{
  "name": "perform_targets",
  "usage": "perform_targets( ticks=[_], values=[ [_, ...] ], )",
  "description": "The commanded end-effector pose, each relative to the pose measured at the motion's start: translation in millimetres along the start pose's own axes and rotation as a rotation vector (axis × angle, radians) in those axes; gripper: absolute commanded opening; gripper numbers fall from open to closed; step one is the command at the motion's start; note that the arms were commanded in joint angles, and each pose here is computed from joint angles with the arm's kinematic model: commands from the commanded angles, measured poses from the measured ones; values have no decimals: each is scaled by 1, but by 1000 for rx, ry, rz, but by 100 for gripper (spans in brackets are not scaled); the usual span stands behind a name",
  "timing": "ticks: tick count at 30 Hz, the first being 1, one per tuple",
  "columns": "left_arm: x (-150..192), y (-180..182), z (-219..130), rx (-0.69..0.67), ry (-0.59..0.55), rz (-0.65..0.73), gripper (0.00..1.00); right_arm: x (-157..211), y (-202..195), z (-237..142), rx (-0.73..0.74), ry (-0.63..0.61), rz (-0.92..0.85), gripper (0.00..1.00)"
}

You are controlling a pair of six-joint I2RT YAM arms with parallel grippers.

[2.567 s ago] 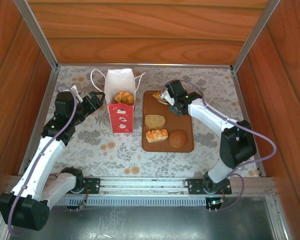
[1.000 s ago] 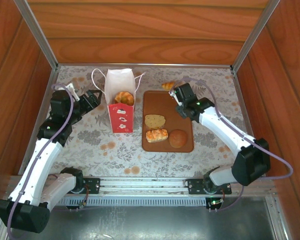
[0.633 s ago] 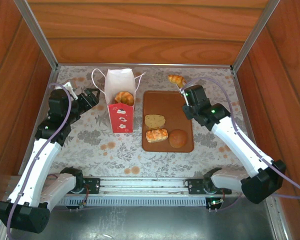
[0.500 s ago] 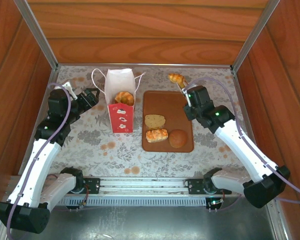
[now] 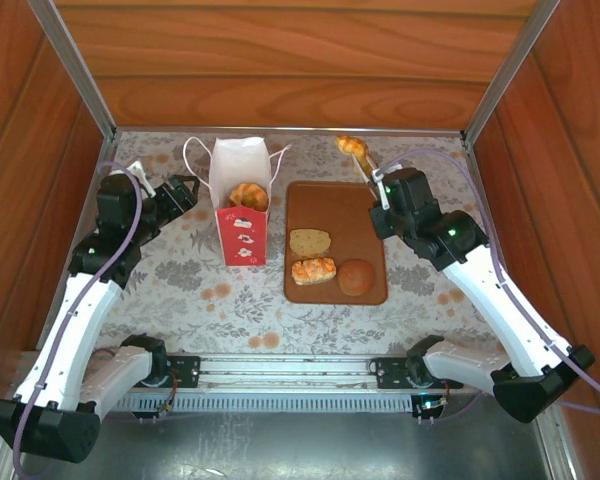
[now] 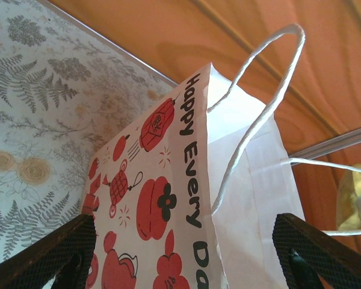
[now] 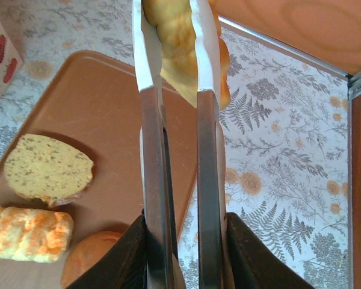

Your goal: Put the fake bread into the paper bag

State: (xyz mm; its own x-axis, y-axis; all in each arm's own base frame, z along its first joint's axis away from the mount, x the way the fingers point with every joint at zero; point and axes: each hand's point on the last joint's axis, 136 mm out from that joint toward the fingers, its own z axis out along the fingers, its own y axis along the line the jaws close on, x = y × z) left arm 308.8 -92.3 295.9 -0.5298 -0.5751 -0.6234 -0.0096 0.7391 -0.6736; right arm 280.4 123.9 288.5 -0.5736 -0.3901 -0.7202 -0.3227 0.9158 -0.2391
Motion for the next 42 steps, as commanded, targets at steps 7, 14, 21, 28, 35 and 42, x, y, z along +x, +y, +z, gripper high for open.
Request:
perform_targets(
  ticks=[7, 14, 21, 28, 35, 42],
  values=[
    [9, -9, 14, 29, 85, -68, 79, -48, 6, -48, -106, -174, 106, 6],
    [18, -20, 33, 56, 144, -85, 77, -85, 32, -75, -264, -278, 127, 6],
    [27, -25, 52, 73, 188, -104, 73, -122, 69, -99, -435, -367, 123, 6],
    [31, -20, 62, 59, 202, -126, 55, -151, 112, -118, -587, -428, 89, 6],
    [31, -17, 61, 52, 189, -132, 36, -162, 154, -109, -670, -401, 51, 7],
    [28, -16, 56, 46, 165, -128, 26, -163, 177, -86, -659, -354, 7, 8]
  ],
)
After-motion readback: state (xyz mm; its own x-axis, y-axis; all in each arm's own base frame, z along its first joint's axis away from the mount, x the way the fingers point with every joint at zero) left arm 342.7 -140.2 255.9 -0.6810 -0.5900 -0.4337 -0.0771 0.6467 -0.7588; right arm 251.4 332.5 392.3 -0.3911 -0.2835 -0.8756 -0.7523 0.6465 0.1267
